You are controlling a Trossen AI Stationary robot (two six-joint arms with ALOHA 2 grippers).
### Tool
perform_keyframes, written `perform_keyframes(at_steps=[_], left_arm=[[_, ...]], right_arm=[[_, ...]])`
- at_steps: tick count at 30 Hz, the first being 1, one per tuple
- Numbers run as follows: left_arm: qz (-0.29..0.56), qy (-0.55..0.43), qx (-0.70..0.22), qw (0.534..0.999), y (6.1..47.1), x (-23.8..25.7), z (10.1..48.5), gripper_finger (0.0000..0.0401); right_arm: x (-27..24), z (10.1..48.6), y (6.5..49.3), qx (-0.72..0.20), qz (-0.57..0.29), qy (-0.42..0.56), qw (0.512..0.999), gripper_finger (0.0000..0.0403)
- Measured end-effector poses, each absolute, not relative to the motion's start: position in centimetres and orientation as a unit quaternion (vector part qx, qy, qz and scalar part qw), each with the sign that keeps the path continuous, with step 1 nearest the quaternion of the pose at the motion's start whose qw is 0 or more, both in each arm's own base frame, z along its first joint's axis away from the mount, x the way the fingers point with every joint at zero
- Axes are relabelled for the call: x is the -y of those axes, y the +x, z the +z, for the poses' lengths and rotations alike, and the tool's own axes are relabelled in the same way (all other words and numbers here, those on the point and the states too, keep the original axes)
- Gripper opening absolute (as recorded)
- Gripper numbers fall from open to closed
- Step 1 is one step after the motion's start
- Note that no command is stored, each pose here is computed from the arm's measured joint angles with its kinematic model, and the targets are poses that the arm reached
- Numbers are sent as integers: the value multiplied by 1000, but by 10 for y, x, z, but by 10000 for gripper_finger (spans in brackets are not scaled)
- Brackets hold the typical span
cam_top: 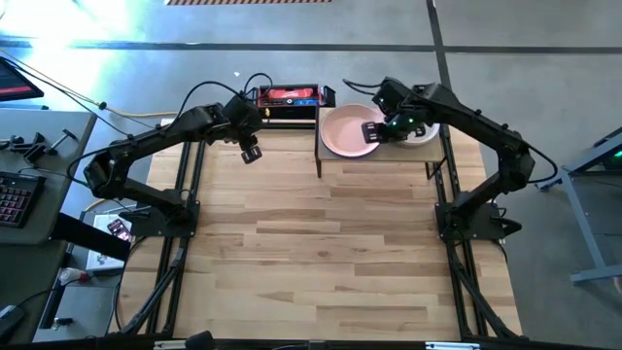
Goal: Place and stack plates onto a shelf
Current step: Return to Home Position
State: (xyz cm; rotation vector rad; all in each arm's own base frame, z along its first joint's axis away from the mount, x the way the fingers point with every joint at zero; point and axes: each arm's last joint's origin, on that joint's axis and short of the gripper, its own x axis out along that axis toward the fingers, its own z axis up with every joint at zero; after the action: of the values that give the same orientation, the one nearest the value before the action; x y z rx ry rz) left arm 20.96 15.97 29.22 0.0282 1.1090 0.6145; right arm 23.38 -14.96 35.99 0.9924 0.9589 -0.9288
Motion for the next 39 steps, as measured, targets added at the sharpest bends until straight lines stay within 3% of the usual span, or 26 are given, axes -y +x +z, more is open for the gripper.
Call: perform_keyframes(at_steps=[5, 13, 21, 25, 33, 39], left_arm=[[279, -10, -526, 804, 208, -157, 290, 122], [225, -135, -507, 821, 200, -158, 280, 122], [250, -216, -497, 802, 184, -151, 254, 122], [263, -233, -464, 813, 188, -148, 255, 122], [197, -216, -327, 898, 218, -138, 275, 122], [153, -203, -262, 931, 237, -125, 287, 122]], right_arm=[[147, 380, 235, -415, -389, 411, 712, 94], [140, 405, 230, -411, -371, 296, 778, 94], [105, 412, 205, -361, -337, 226, 840, 94], [90, 401, 184, -333, -323, 213, 860, 94], [66, 358, 144, -237, -231, 175, 927, 94], [51, 312, 115, -201, -210, 189, 938, 94]])
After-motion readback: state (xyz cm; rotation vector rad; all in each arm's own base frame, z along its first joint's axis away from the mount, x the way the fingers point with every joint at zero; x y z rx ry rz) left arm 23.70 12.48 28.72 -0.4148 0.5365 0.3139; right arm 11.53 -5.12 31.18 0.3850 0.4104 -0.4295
